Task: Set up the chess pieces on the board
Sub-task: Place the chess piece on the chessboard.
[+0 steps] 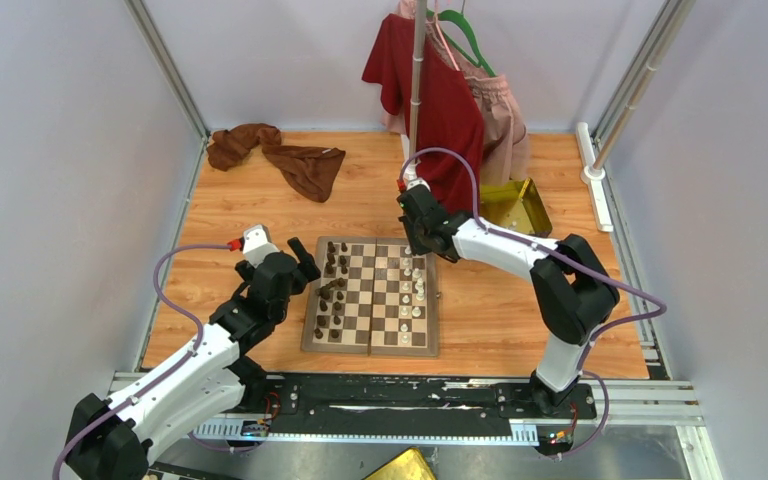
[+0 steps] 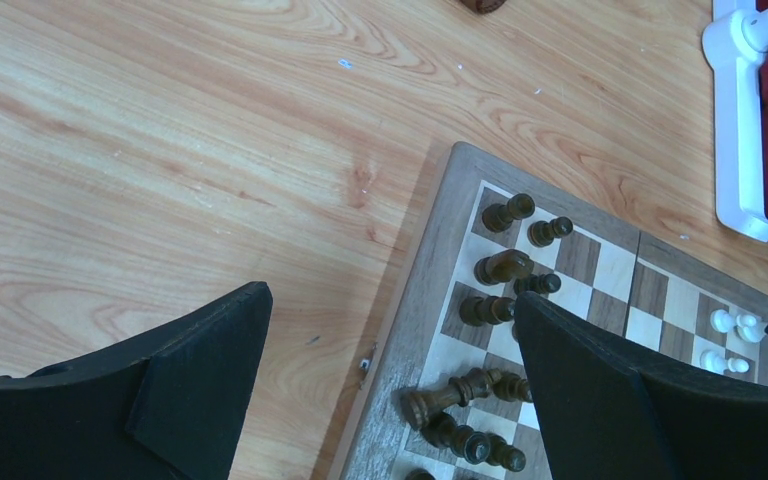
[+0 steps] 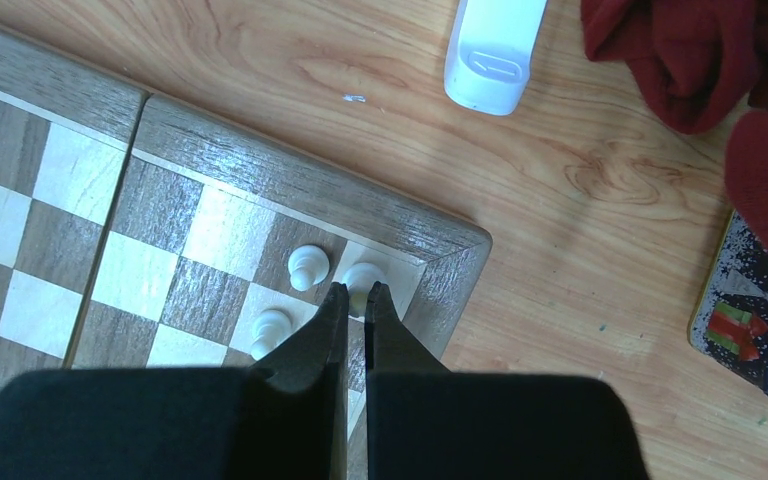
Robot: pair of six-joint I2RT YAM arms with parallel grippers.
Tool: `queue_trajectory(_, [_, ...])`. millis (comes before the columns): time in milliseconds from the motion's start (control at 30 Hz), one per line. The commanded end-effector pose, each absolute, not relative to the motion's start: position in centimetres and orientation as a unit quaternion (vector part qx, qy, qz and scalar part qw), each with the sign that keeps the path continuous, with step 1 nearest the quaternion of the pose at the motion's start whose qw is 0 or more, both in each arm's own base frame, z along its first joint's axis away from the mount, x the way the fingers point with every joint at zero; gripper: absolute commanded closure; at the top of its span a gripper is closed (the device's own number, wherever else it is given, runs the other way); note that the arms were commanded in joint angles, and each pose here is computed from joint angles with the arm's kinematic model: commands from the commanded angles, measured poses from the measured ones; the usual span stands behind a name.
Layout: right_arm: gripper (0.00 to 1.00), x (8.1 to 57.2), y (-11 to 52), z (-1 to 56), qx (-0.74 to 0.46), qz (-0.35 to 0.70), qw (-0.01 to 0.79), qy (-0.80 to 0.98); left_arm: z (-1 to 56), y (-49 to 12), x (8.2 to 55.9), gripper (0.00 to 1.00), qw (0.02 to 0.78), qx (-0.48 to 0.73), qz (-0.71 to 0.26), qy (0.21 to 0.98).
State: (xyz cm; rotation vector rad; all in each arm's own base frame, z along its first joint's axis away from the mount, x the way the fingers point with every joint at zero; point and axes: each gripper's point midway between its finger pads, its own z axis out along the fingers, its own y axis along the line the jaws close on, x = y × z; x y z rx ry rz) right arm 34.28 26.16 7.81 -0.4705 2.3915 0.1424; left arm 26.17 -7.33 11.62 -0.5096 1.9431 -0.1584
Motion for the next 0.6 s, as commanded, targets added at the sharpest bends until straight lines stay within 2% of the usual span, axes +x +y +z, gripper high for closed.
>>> queue_trajectory(0, [0.98, 34.2, 26.8, 7.6, -0.192, 0.052, 0.339, 0.920, 12.9, -6.9, 26.7, 0.00, 0.552, -0.226, -0.063, 0.800])
queue_trajectory(233, [0.95, 34.2, 26.8, 7.1, -0.194, 0.048, 0.334, 0.921, 12.6, -6.8, 26.7, 0.00, 0.551, -0.225, -0.061, 0.802])
queue_trajectory(467, [0.78, 34.1, 26.7, 7.5, -0.196, 0.049, 0.340, 0.919, 12.6, -6.8, 26.7, 0.00, 0.551, -0.226, -0.061, 0.801])
queue_trajectory(567, [0.74, 34.2, 26.6, 8.2, -0.196, 0.051, 0.346, 0.916, 12.6, -6.8, 26.7, 0.00, 0.551, -0.226, -0.061, 0.801])
